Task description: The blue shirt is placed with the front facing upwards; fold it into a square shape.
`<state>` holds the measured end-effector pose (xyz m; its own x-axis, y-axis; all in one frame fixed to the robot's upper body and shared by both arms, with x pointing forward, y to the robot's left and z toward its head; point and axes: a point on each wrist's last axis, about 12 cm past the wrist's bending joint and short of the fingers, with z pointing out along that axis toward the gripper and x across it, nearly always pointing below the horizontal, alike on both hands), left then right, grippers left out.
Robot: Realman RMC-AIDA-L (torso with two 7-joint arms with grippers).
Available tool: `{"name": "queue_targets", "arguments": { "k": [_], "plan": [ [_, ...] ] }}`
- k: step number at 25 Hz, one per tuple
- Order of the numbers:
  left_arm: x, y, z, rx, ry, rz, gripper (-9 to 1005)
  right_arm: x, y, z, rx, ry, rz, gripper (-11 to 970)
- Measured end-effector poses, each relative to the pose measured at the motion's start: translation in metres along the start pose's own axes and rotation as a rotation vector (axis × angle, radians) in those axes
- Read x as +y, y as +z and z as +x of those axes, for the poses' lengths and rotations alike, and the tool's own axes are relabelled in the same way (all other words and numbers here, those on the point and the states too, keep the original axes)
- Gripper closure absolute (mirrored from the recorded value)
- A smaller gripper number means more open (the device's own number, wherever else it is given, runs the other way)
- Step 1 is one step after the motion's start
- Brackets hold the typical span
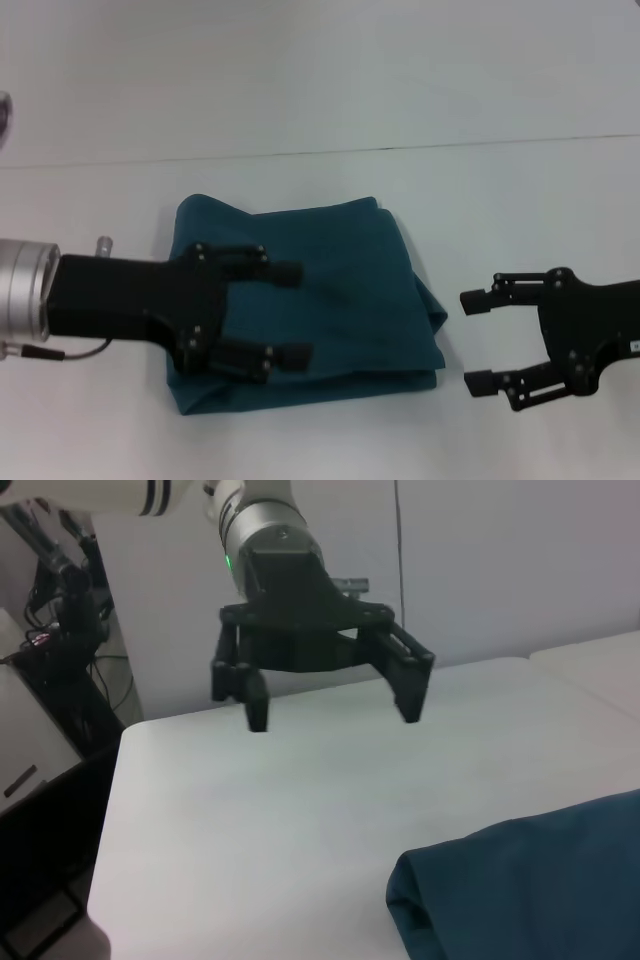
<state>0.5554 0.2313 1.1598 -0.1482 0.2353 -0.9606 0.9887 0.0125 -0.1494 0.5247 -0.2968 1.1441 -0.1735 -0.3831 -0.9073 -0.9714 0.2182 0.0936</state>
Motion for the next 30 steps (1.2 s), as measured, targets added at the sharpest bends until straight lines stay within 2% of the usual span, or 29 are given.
{"name": "queue_targets", "arguments": {
  "k": [7,13,30],
  "plan": [
    [-0.003,0.000,0.012,0.008,0.052,-0.041,112,-0.001,0.004,-0.004,0.001,-0.022,-0.016,32],
    [0.002,0.001,0.024,0.012,0.118,-0.136,112,-0.006,0.005,-0.013,0.011,-0.039,-0.011,31],
    [0.004,0.008,0.026,0.021,0.119,-0.139,112,-0.018,0.009,-0.022,0.018,-0.055,0.025,32]
  ]
}}
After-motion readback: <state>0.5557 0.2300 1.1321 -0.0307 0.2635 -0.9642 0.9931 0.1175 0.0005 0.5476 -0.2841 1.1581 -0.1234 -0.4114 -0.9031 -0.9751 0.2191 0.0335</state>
